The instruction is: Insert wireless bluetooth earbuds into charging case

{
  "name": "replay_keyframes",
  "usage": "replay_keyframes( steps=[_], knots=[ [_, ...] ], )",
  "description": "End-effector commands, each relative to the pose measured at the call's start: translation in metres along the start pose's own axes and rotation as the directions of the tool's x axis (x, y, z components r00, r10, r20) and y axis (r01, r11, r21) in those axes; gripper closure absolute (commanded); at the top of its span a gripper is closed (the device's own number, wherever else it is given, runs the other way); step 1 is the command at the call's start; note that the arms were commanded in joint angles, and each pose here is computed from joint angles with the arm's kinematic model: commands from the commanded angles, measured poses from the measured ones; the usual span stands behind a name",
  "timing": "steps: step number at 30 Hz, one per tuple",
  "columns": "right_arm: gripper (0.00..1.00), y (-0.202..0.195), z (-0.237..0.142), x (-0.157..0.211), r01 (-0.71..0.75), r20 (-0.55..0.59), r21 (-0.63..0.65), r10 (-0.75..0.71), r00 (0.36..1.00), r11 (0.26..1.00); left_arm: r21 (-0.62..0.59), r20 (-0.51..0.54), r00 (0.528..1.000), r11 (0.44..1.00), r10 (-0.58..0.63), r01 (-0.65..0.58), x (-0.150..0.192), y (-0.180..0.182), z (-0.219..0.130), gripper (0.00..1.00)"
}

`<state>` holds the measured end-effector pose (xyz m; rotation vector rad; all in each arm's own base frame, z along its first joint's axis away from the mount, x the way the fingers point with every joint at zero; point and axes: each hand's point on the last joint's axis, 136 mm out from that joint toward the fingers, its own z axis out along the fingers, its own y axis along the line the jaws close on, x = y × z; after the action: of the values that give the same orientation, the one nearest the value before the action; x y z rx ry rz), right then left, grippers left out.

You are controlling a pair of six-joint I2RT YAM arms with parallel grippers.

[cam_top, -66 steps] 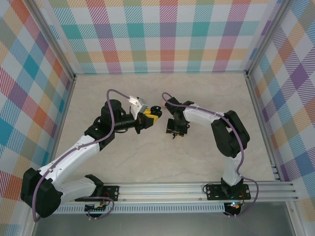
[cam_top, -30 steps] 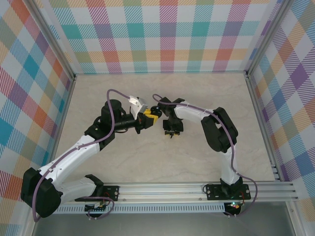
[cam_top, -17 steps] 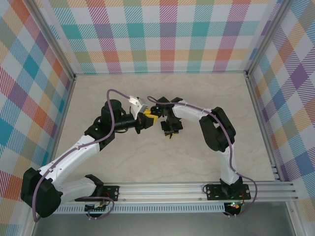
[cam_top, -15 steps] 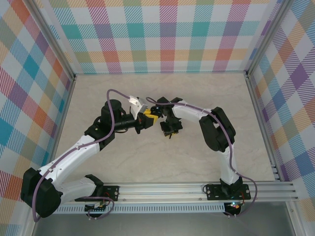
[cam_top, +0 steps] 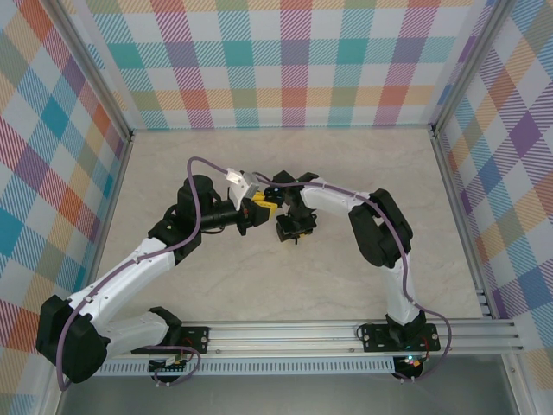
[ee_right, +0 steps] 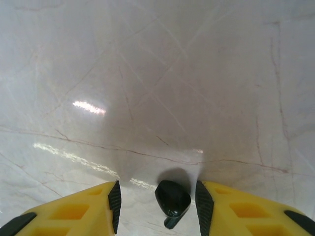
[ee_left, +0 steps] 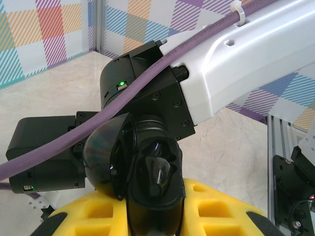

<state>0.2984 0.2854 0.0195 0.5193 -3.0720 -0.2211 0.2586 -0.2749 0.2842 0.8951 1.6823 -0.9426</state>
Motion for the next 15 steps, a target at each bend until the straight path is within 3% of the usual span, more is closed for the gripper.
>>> replay_keyframes(
  steps=[1,7,15],
  knots=[
    [0.54,-0.0004,-0.0077,-0.0006,-0.189,0.017,0.016,0.188,0.982,0.982,0.005,0.022,1.0,1.0,0.022,-0.022,-0.0079,-0.0072,-0.0034,0.81],
    [0.55,-0.0041,-0.0078,0.0045,-0.337,0.046,0.033,0.335,0.941,0.941,0.011,0.022,1.0,1.0,0.022,-0.022,-0.0087,-0.0072,-0.0017,0.81],
    [0.59,-0.0052,-0.0017,0.0078,-0.366,0.043,0.073,0.364,0.93,0.928,0.014,0.021,1.0,1.0,0.021,-0.021,-0.0078,-0.0074,-0.0012,0.81]
  ],
)
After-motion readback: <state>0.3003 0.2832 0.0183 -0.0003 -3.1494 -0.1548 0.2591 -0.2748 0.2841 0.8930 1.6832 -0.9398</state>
